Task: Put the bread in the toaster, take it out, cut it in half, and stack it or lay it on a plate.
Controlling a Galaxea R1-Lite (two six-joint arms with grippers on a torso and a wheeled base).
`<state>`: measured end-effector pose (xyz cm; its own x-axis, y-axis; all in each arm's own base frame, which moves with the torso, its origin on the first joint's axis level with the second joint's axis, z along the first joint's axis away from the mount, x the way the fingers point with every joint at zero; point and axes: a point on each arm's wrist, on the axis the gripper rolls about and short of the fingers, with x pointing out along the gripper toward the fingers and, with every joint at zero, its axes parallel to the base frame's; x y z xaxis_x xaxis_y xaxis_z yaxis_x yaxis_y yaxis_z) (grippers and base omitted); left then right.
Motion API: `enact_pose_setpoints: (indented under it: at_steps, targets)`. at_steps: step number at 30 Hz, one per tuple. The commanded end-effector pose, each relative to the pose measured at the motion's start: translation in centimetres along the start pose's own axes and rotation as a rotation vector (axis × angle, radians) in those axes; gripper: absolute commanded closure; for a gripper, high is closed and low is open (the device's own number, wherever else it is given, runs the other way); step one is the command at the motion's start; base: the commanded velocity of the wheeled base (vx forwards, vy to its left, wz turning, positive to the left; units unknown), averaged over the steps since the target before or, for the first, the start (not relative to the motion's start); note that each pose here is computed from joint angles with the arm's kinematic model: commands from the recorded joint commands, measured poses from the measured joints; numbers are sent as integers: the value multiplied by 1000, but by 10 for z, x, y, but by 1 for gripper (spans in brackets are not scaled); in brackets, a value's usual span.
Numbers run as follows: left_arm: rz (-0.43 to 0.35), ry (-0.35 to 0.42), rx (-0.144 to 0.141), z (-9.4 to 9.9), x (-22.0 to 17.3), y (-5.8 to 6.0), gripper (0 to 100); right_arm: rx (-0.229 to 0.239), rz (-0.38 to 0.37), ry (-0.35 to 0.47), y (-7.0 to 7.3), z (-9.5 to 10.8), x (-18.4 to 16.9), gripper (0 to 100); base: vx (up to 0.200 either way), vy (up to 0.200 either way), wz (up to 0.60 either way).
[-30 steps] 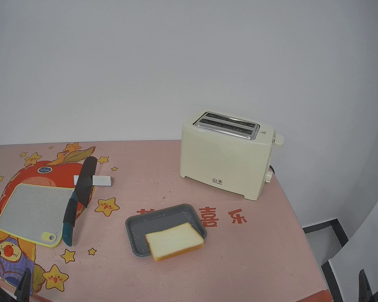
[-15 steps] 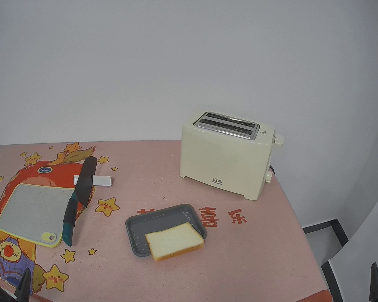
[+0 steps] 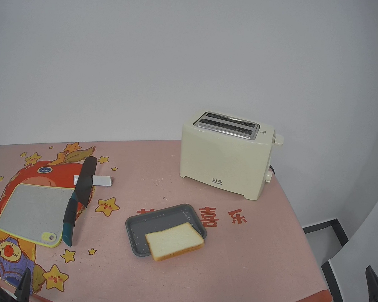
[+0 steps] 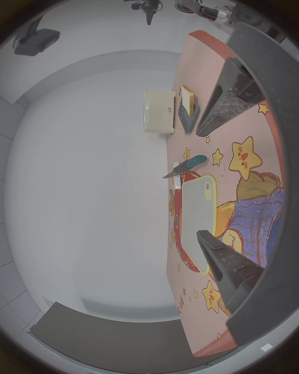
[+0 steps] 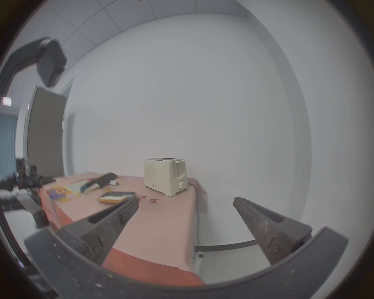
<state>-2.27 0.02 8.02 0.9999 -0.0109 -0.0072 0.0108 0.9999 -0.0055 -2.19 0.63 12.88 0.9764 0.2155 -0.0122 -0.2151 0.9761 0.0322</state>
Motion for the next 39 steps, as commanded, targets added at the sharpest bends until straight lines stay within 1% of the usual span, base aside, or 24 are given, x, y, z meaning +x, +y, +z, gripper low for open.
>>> enact_pose_setpoints:
  at_steps: [1, 2, 3, 4, 6, 7, 8, 9, 10, 12, 15, 16, 18, 20, 22, 23, 25, 26, 29, 33, 35, 36, 37, 39]
  targets:
    - [0, 16, -1, -4, 1, 0, 0, 172, 125, 95, -2, 28, 17, 0, 0, 0, 0]
    - [0, 16, -1, -4, 1, 0, 0, 195, 140, 104, -2, 30, 19, 0, 0, 0, 0]
    - [0, 17, -1, -4, 1, 0, 0, 276, 174, 146, -3, 38, 27, 0, 0, 0, 0]
    - [0, 16, -1, -4, 1, 0, 0, 326, 190, 173, -3, 43, 33, 0, 0, 0, 0]
    - [0, 16, -1, -4, 1, 0, 0, 398, 211, 212, -4, 51, 41, 0, 0, 0, 0]
    - [0, 17, -1, -4, 1, 0, 0, 410, 219, 222, -4, 52, 43, 0, 0, 0, 0]
    - [0, 16, -1, -4, 1, 0, 0, 447, 247, 254, -4, 56, 49, 0, 0, 0, 0]
    - [0, 16, -1, -4, 1, 0, 0, 468, 265, 277, -3, 57, 52, 0, 0, 0, 0]
    - [0, 17, -1, -4, 1, 0, 0, 473, 267, 280, -3, 57, 53, 0, 0, 0, 0]
    - [0, 16, -1, -4, 1, 0, 0, 557, 352, 358, 0, 61, 62, 0, 0, 0, 0]
    - [0, 16, -1, -4, 1, 0, 0, 644, 447, 439, 6, 68, 69, 0, 0, 0, 0]
    - [0, 16, -1, -4, 1, 0, 0, 685, 478, 478, 8, 70, 72, 0, 0, 0, 0]
    - [0, 16, -1, -4, 1, 0, 0, 736, 537, 534, 14, 75, 76, 0, 0, 0, 0]
    - [0, 16, -1, -4, 1, 0, 0, 757, 581, 573, 19, 81, 81, 0, 0, 0, 0]
    - [0, 17, -1, -4, 1, 0, 0, 759, 598, 600, 23, 83, 86, 0, 0, 0, 0]
    - [0, 16, -1, -4, 1, 0, 0, 745, 618, 626, 28, 85, 92, 0, 0, 0, 0]
    - [0, 16, -1, -4, 1, 0, 0, 732, 633, 633, 32, 89, 99, 0, 0, 0, 0]
    - [0, 16, -1, -4, 1, 0, 0, 723, 640, 613, 35, 97, 109, 0, 0, 0, 0]
    - [0, 16, -1, -4, 1, 0, 0, 726, 662, 598, 39, 106, 118, 0, 0, 0, 0]
    - [0, 17, -1, -4, 1, 0, 0, 713, 691, 604, 45, 105, 124, 0, 0, 0, 0]
    - [0, 16, -1, -4, 1, 0, 0, 703, 727, 591, 49, 105, 125, 0, 0, 0, 0]
    - [0, 16, -1, -4, 1, 0, 0, 703, 727, 591, 49, 105, 125, 0, 0, 0, 0]
    - [0, 17, -1, -4, 1, 0, 0, 701, 728, 576, 49, 102, 126, 0, 0, 0, 0]
    - [0, 16, -1, -4, 1, 0, 0, 705, 752, 528, 51, 102, 132, 0, 0, 0, 0]
